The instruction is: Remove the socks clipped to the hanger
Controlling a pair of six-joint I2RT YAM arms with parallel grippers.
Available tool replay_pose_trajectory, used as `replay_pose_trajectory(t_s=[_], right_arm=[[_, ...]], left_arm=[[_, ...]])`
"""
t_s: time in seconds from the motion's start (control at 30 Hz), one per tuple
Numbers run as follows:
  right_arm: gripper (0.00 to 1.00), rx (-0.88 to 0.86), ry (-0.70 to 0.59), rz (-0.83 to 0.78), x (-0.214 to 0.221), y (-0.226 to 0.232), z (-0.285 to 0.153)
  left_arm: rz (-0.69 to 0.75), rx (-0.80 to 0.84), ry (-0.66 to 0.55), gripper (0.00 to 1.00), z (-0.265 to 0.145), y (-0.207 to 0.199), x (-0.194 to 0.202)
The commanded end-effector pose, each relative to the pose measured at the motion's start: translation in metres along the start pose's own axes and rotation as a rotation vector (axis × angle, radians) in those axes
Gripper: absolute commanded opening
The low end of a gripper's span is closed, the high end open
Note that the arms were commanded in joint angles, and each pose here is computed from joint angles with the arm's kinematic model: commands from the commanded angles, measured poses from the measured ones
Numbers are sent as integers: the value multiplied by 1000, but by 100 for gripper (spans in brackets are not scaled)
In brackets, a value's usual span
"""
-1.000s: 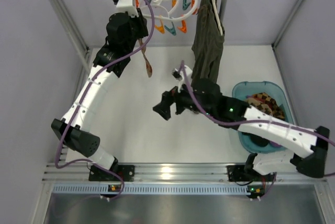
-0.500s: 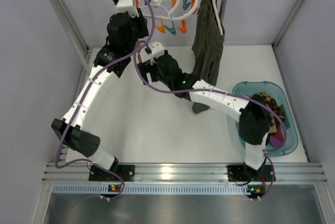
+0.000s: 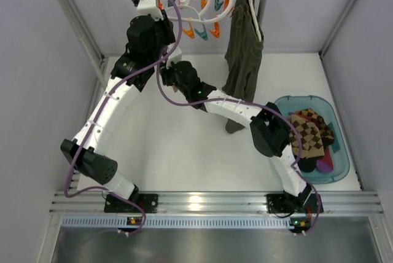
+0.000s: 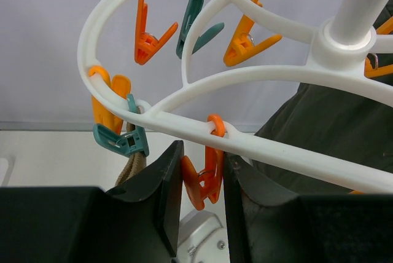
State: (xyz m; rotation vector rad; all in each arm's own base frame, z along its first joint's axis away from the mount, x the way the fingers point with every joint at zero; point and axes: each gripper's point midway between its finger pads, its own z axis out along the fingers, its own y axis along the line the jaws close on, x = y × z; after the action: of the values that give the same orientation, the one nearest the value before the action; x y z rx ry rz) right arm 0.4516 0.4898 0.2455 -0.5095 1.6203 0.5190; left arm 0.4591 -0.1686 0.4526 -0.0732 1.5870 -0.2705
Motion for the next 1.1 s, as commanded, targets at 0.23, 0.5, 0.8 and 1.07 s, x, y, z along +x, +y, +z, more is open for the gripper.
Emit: replay_pose_trajectory(t_s=[0.23,0.5,0.8,1.07], right_arm=[[0,34,-185,8,-35,-4,-2],[0,-17,-204,21,-50,1,-23],[0,-119,-178,9,-52,18,-31],[0,-147,-164,12,-55,22,-40]], left_arm=[[-36,66,-80,49,-23,-20,-33],[-69,-8,-116,98,-77,12,-41],[-17,-55,-105,96,-77,29,-33],[17,-120,-91,80,-55,39,-36]])
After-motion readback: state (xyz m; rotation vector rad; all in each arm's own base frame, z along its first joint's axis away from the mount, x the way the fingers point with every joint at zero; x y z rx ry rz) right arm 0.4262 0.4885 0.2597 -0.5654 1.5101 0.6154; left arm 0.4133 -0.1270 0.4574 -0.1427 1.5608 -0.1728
